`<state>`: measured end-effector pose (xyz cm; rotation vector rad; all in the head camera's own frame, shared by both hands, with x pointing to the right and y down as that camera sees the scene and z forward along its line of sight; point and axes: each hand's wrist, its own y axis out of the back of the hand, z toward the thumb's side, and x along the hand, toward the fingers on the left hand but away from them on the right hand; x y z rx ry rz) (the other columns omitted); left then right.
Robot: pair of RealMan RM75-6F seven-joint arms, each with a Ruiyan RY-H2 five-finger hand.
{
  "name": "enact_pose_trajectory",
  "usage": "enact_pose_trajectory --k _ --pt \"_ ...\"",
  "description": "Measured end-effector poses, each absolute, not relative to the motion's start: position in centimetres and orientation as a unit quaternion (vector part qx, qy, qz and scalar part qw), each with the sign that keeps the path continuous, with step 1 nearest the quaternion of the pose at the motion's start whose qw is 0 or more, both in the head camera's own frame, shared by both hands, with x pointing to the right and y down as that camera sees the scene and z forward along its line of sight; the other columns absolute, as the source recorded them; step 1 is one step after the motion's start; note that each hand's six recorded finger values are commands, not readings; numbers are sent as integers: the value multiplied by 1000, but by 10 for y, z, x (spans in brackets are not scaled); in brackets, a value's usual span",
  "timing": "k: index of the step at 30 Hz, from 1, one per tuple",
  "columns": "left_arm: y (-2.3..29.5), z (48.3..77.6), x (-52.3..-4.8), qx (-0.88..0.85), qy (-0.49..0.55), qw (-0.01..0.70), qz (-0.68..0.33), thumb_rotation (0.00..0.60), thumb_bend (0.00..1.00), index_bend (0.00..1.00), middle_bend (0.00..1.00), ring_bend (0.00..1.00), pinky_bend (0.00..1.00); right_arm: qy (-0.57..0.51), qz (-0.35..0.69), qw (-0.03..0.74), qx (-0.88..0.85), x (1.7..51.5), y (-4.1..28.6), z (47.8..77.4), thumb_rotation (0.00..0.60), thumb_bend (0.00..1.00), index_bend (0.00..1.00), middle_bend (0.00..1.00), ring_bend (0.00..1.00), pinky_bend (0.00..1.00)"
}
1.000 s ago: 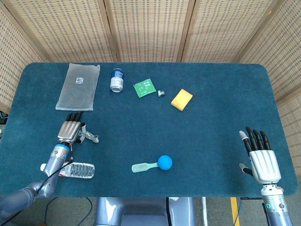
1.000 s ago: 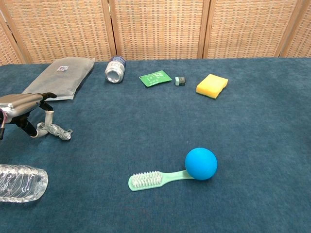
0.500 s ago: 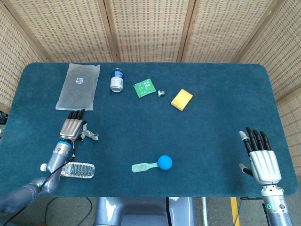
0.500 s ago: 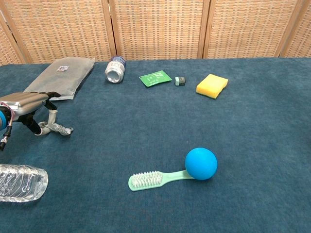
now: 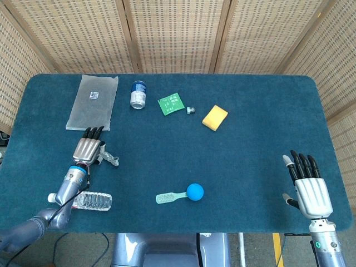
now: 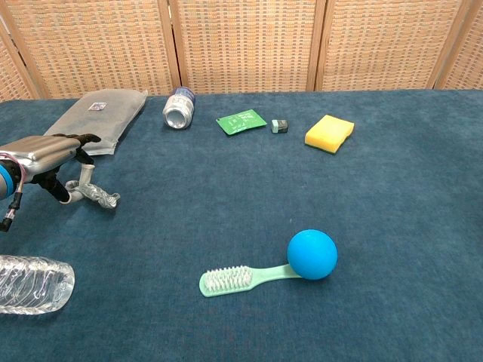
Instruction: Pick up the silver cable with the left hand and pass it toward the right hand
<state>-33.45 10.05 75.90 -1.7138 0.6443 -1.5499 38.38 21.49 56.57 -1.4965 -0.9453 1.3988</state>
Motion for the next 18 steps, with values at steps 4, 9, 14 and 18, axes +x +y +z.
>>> enact_pose_trajectory --k 4,9,14,18 --pt "100 754 -333 -689 284 325 -582 600 778 842 0 0 0 -377 559 429 -601 382 215 566 600 0 0 0 0 0" --pt "98 747 -328 -731 337 247 -539 600 777 847 0 0 0 -378 548 431 -609 378 214 567 600 0 0 0 0 0" --pt "93 734 -313 -775 394 151 -470 600 771 850 0 0 0 -381 524 427 -631 370 206 569 600 0 66 0 0 0" --pt "89 721 -291 -805 421 76 -411 600 760 852 0 0 0 -378 491 424 -660 358 194 569 600 0 141 0 0 0"
